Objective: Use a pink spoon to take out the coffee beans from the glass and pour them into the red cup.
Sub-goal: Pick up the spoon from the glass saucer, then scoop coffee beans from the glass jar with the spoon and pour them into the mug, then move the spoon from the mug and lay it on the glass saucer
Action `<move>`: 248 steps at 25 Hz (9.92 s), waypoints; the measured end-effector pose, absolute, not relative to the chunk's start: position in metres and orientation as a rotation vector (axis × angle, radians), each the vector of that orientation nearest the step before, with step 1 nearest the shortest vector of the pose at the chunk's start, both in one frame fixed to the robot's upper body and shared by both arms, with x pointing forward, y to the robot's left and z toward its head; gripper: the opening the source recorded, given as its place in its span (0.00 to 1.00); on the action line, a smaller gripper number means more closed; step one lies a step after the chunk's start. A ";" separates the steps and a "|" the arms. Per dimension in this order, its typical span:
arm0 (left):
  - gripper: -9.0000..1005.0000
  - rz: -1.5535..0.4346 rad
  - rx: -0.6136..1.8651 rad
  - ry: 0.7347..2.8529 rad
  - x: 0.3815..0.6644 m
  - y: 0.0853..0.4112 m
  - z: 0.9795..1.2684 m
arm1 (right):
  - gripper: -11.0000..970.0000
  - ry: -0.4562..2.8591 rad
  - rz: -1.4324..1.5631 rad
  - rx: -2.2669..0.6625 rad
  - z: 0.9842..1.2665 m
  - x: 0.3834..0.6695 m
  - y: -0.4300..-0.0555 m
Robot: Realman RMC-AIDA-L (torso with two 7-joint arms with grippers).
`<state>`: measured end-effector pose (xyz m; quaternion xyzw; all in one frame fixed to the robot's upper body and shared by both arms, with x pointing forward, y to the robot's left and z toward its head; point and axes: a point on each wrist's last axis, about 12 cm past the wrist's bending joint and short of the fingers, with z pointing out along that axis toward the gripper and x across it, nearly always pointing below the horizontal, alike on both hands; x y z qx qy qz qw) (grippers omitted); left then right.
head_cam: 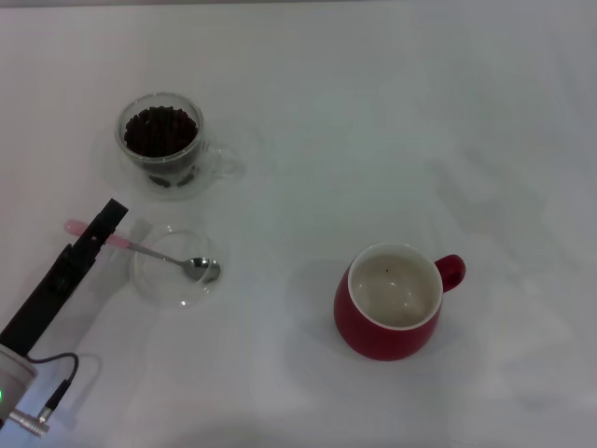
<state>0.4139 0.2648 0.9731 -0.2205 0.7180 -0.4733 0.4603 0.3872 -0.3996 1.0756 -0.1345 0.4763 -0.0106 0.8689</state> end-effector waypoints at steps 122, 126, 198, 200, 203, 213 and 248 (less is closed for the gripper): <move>0.13 -1.172 -0.317 2.045 0.569 0.316 1.061 | 0.60 1.025 0.156 -0.319 1.061 0.415 -0.348; 0.13 -1.209 -0.369 2.031 0.566 0.318 1.061 | 0.60 1.033 0.154 -0.319 1.061 0.417 -0.348; 0.13 -1.575 0.685 2.025 0.584 0.158 1.119 | 0.60 1.043 0.191 -0.345 1.059 0.419 -0.342; 0.13 -1.533 0.735 2.030 0.586 0.154 1.120 | 0.60 1.044 0.190 -0.345 1.059 0.419 -0.342; 0.13 -1.462 0.815 2.023 0.589 0.148 1.122 | 0.60 1.047 0.190 -0.345 1.059 0.419 -0.342; 0.13 -1.349 1.022 1.908 0.597 0.130 1.146 | 0.60 1.052 0.197 -0.352 1.058 0.420 -0.341; 0.13 -1.224 0.478 1.982 0.533 0.290 1.102 | 0.60 1.052 0.204 -0.325 1.060 0.423 -0.343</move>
